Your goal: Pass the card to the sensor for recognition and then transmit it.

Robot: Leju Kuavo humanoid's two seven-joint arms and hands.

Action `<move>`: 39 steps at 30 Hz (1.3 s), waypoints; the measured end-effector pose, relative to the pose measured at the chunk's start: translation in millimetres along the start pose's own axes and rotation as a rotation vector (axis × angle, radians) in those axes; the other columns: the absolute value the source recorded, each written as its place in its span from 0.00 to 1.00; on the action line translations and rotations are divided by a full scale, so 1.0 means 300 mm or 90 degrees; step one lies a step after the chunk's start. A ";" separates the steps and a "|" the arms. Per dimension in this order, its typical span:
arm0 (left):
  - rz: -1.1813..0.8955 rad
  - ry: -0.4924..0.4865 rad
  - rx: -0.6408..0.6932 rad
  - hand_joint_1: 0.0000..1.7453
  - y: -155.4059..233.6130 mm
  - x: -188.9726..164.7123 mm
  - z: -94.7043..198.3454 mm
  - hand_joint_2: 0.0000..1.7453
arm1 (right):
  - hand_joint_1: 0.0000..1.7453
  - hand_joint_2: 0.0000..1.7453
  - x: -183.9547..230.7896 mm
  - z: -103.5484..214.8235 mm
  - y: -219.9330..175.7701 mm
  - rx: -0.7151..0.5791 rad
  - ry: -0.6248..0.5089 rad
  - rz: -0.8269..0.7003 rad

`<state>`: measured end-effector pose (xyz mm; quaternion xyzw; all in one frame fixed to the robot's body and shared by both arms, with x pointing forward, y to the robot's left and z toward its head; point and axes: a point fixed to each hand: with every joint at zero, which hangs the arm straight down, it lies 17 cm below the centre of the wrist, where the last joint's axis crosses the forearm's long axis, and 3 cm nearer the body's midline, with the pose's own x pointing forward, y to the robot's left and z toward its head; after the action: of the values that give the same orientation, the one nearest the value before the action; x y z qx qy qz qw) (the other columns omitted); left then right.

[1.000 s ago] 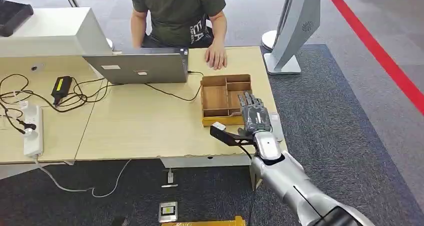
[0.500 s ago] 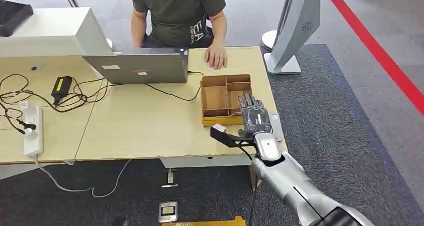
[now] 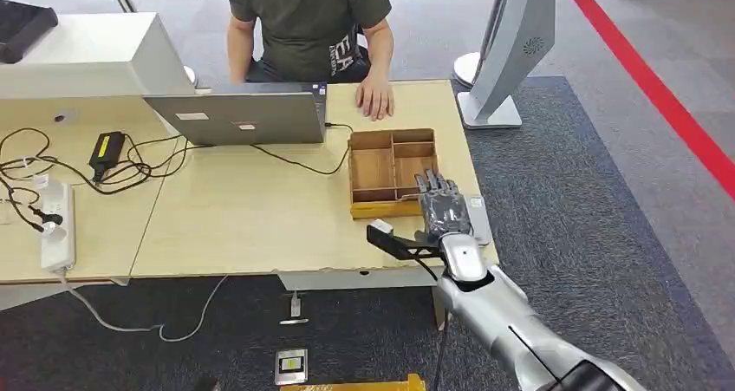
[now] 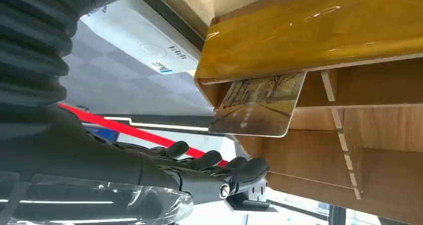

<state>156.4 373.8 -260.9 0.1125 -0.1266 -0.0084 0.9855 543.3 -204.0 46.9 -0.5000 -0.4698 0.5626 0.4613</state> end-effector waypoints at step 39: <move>0.001 0.002 0.002 0.00 -0.009 -0.063 0.002 0.00 | 1.00 1.00 0.055 0.013 -0.014 -0.012 -0.020 -0.022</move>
<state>138.1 372.0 -265.5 0.1141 -0.1255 -0.0073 0.9855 538.4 -187.3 49.1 -0.4873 -0.4909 0.5581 0.4584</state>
